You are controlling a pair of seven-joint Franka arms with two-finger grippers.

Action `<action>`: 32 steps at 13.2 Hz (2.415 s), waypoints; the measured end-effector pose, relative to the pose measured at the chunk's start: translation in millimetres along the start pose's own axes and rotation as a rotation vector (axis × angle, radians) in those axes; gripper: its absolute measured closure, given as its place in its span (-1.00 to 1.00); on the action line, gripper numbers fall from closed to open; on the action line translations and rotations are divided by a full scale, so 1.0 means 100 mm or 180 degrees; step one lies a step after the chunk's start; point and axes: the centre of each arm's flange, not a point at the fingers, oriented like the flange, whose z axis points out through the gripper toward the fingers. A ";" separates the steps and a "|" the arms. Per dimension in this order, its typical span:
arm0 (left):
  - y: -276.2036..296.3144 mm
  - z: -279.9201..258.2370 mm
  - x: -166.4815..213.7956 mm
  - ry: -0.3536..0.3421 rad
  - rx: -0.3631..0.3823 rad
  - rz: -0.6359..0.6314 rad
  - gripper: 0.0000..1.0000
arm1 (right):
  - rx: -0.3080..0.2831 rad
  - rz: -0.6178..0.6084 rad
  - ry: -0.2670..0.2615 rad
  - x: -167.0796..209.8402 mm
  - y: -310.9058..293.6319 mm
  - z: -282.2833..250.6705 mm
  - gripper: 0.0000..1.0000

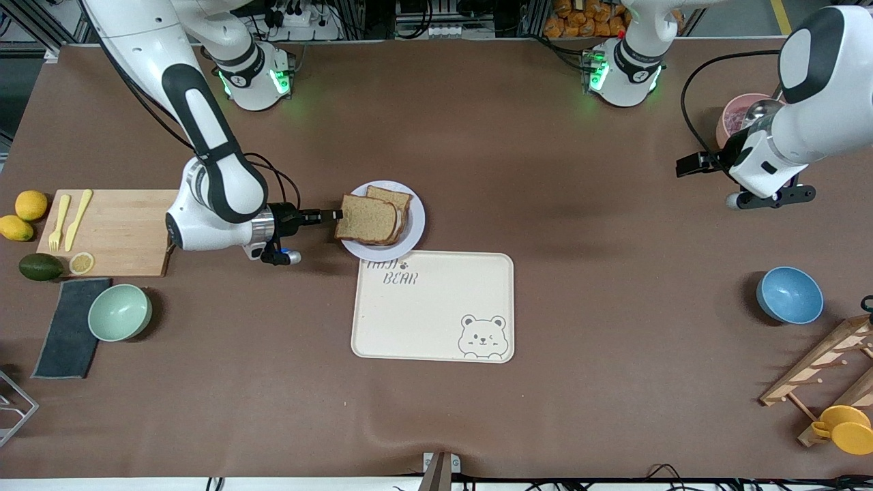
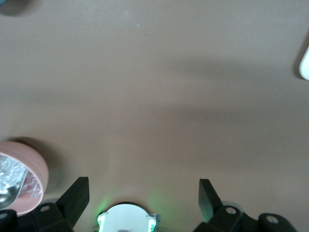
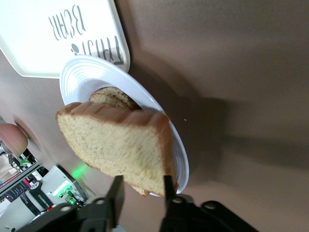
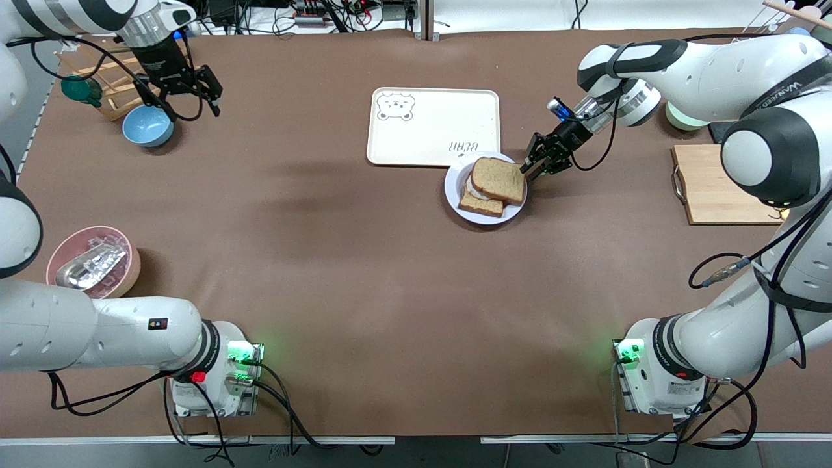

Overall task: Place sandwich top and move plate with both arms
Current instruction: 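Carry the bread slice to the white plate and lay it on the egg toast, then open the right gripper and withdraw it while the left gripper reaches the plate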

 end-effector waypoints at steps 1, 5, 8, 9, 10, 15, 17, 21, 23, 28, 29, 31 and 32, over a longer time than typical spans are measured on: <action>0.04 0.00 0.05 0.0015 -0.0013 0.0019 -1.00 | 0.0004 0.0004 0.0015 0.01 0.00 -0.02 -0.10; 0.45 -0.12 0.09 0.0110 -0.0049 0.0195 -1.00 | 0.0011 0.0024 0.0177 0.05 -0.09 -0.30 -0.99; 0.59 -0.16 0.08 0.0113 -0.0157 0.0211 -1.00 | -0.0266 -0.0082 0.0391 0.10 -0.07 -0.80 -1.00; 0.63 -0.10 0.10 0.0038 -0.0303 0.0189 -1.00 | -0.0419 -0.0128 0.0467 0.13 -0.02 -0.99 -1.00; 0.69 0.01 0.15 -0.0088 -0.0518 0.0155 -1.00 | -0.0602 -0.0179 0.0555 0.17 0.04 -1.23 -1.00; 1.40 0.87 0.50 -0.0521 -0.1223 0.0108 -1.00 | -0.1331 -0.0398 0.0963 0.08 0.10 -2.35 -1.00; 1.81 1.22 0.53 -0.0558 -0.1420 0.0084 -1.00 | -0.1435 -0.0404 0.1033 -0.10 0.10 -2.65 -1.00; 2.45 1.76 0.36 -0.0560 -0.1814 -0.0147 -1.00 | -0.1731 -0.0390 0.1247 -0.44 0.07 -3.20 -1.00; 2.61 1.98 0.31 -0.0657 -0.2013 -0.0370 -1.00 | -0.1837 -0.0293 0.1331 -0.67 0.13 -3.54 -1.00; 2.88 2.74 0.28 -0.0760 -0.2290 -0.0817 -1.00 | -0.2006 0.0073 0.1286 -1.24 -0.76 -4.00 -1.00; 2.91 2.86 0.27 -0.0755 -0.2391 -0.0828 -1.00 | -0.2003 0.0100 0.1278 -1.30 -0.83 -4.06 -1.00; 2.98 3.09 0.22 -0.0746 -0.2630 -0.0764 -1.00 | -0.1985 0.0150 0.1291 -1.38 -0.82 -4.18 -1.00; 3.01 3.18 0.19 -0.0729 -0.2708 -0.0713 -1.00 | -0.1981 0.0151 0.1325 -1.40 -0.83 -4.23 -1.00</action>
